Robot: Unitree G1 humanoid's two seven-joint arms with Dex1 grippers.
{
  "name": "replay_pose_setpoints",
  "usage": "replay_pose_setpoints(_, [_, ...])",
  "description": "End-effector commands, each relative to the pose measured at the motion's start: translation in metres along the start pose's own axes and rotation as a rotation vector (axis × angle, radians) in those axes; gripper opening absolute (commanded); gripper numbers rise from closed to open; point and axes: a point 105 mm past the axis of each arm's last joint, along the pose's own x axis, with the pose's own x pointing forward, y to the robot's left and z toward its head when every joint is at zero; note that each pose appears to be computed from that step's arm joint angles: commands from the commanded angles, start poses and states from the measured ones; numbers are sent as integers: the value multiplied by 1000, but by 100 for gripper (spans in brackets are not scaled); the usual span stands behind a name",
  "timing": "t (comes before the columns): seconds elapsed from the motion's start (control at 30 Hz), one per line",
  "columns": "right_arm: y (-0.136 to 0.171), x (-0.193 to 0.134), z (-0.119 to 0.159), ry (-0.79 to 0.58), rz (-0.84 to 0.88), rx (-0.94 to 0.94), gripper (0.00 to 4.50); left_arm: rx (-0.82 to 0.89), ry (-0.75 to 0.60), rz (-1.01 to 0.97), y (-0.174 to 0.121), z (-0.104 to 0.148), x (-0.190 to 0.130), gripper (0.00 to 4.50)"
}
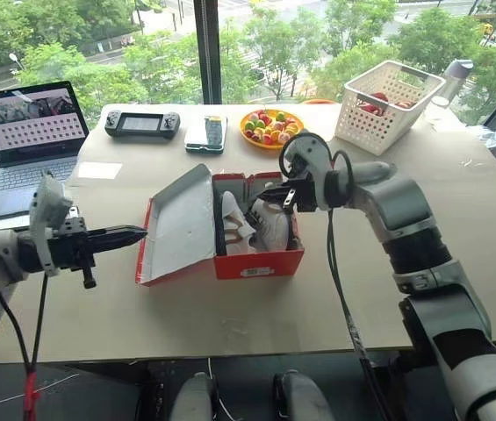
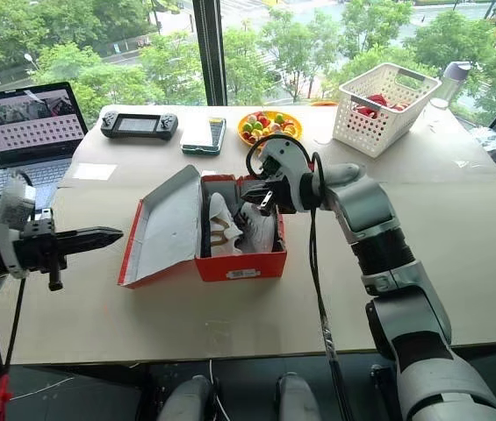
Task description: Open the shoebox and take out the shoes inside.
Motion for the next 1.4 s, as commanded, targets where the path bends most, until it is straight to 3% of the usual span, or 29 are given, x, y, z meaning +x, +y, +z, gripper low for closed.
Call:
replay_pose_setpoints(0.03, [-5, -5, 15, -3, -37, -49, 57, 83, -21, -20, 1, 13, 4, 0])
replay_pose_setpoints(0.07, [-4, -6, 18, -10, -37, -60, 73, 83, -26, -26, 1, 14, 5, 0])
replay_pose_setpoints(0.23, [0, -7, 33, -21, -28, -114, 244, 94, -22, -33, 2, 13, 10, 0])
replay_pose_setpoints(0.43, [-19, 0, 25, 100, -93, -213, 446, 95, -27, -42, 0, 14, 15, 0])
replay_pose_setpoints(0.67, [-28, 14, 9, 226, -71, -269, 446, 96, -30, -41, 1, 13, 19, 0])
replay_pose_setpoints(0.97, [-24, 38, -55, 431, -6, -192, 446, 89, -34, -40, -2, 10, 24, 0])
replay_pose_setpoints(1.23, [-23, 47, -77, 457, -14, -137, 446, 94, -35, -37, -3, 10, 27, 0])
replay_pose_setpoints(1.4, [-21, 50, -80, 455, -5, -134, 307, 99, -38, -31, -3, 12, 27, 0])
